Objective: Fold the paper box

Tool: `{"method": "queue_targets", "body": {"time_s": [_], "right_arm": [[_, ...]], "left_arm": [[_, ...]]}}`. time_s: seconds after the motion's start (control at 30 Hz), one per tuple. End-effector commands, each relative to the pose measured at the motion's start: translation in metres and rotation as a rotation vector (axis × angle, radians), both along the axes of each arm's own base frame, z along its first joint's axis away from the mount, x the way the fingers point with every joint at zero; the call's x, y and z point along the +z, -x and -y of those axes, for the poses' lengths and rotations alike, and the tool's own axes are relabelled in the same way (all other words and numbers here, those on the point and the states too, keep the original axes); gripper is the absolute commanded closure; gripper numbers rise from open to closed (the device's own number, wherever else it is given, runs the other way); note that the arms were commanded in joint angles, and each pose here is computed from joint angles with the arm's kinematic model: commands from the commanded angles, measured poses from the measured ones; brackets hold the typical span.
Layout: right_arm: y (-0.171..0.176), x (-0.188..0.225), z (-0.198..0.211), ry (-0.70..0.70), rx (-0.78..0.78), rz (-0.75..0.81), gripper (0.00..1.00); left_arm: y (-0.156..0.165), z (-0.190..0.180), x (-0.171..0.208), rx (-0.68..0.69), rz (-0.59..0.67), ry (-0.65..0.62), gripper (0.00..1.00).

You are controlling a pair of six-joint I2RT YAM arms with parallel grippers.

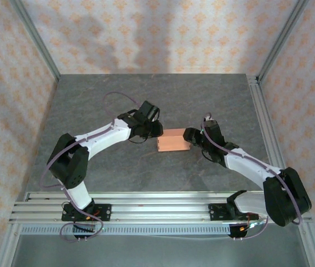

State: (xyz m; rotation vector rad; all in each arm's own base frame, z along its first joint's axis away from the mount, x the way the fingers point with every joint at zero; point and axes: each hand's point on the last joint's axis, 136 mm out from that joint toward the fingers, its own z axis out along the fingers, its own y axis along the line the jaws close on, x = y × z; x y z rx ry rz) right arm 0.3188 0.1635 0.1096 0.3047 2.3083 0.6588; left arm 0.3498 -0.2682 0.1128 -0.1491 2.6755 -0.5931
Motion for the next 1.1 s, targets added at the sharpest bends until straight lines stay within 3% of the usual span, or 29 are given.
{"method": "queue_targets", "body": {"time_s": [0.0, 0.27, 0.43, 0.47, 0.5, 0.67, 0.8, 0.93, 1.07], "right_arm": [[0.009, -0.024, 0.007, 0.02, -0.022, -0.058, 0.47], [0.026, -0.047, 0.018, 0.042, -0.037, -0.085, 0.62], [0.029, -0.053, 0.019, 0.066, -0.02, -0.094, 0.63], [0.029, -0.054, 0.019, 0.067, -0.019, -0.092, 0.63], [0.029, -0.054, 0.019, 0.066, -0.018, -0.089, 0.63], [0.028, -0.054, 0.018, 0.068, -0.013, -0.087, 0.63], [0.027, -0.052, 0.018, 0.065, -0.015, -0.076, 0.63], [0.028, -0.053, 0.018, 0.064, -0.017, -0.076, 0.64], [0.029, -0.052, 0.02, 0.059, -0.022, -0.07, 0.65]], "left_arm": [[0.043, -0.02, -0.046, -0.018, -0.171, -0.133, 0.76], [0.03, -0.011, -0.004, -0.004, -0.057, -0.037, 0.58], [0.028, -0.009, 0.013, 0.002, -0.021, 0.003, 0.52], [0.029, -0.007, 0.016, 0.003, -0.019, 0.021, 0.42], [0.03, -0.006, 0.018, 0.006, -0.019, 0.038, 0.41], [0.038, 0.0, 0.012, -0.013, -0.079, 0.062, 0.54], [0.045, -0.011, -0.01, -0.009, -0.129, -0.007, 0.73], [0.059, -0.021, -0.042, -0.015, -0.206, -0.073, 0.84], [0.074, -0.03, -0.066, -0.016, -0.271, -0.107, 0.87]]}}
